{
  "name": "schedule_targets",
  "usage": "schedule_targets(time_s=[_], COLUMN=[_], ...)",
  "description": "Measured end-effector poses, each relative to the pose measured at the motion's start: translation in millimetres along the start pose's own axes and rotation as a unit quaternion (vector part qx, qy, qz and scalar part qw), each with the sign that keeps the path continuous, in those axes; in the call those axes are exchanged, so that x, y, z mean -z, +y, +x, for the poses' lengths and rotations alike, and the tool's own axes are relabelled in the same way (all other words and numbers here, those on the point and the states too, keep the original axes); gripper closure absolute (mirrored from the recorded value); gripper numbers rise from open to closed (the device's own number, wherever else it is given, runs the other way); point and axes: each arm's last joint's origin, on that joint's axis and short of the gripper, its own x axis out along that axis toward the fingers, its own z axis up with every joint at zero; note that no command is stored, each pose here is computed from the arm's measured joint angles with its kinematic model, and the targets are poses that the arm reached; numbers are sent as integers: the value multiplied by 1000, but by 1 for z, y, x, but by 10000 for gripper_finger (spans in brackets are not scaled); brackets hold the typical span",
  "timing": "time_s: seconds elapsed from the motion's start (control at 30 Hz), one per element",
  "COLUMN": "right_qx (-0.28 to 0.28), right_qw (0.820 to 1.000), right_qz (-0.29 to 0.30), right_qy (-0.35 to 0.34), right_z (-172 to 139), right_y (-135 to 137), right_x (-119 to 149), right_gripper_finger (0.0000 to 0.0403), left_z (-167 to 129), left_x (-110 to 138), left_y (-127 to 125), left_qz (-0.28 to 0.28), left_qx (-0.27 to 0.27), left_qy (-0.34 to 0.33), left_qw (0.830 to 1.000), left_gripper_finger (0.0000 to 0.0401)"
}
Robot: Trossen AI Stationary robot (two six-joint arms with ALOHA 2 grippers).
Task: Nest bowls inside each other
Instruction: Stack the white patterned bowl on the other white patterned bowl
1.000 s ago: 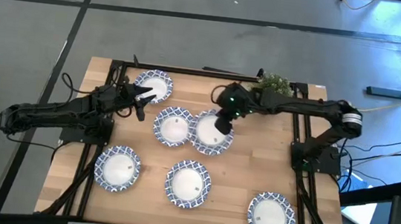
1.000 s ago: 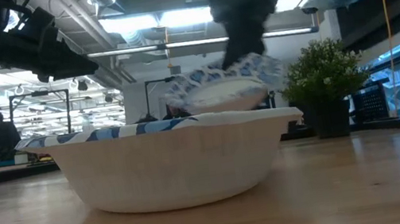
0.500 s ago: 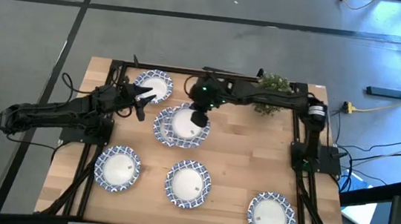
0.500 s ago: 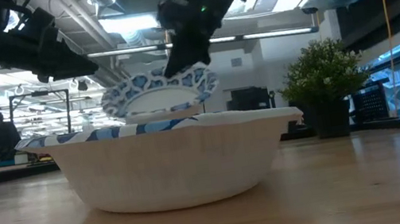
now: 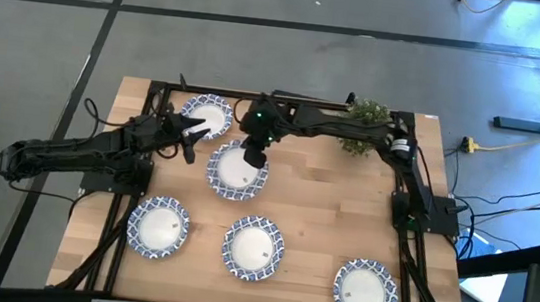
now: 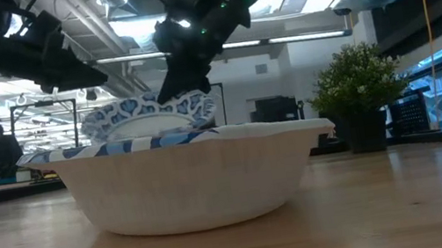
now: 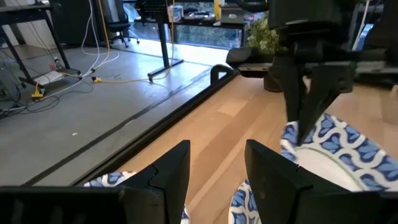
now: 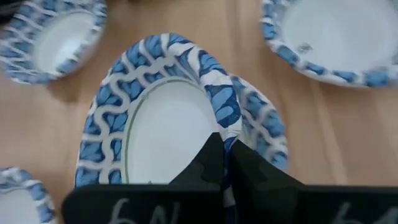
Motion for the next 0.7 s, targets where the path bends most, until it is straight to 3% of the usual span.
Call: schedule_targets(time_s=[0.17, 0.7], right_qx=[-18, 2], right_qw=[1000, 1000], right_qz=[-13, -13], right_qy=[-10, -5], right_z=[4, 9], right_y=[0, -13], right_x=[-6, -2], right_gripper_finger=[397, 380], left_z=[0, 0], left_x=[2, 2], left_y=[0, 0], left_qz=[3, 2], left_qx=[0, 0], left_qy=[12, 11], left_qw=[1000, 1000], left_gripper_finger=[252, 252])
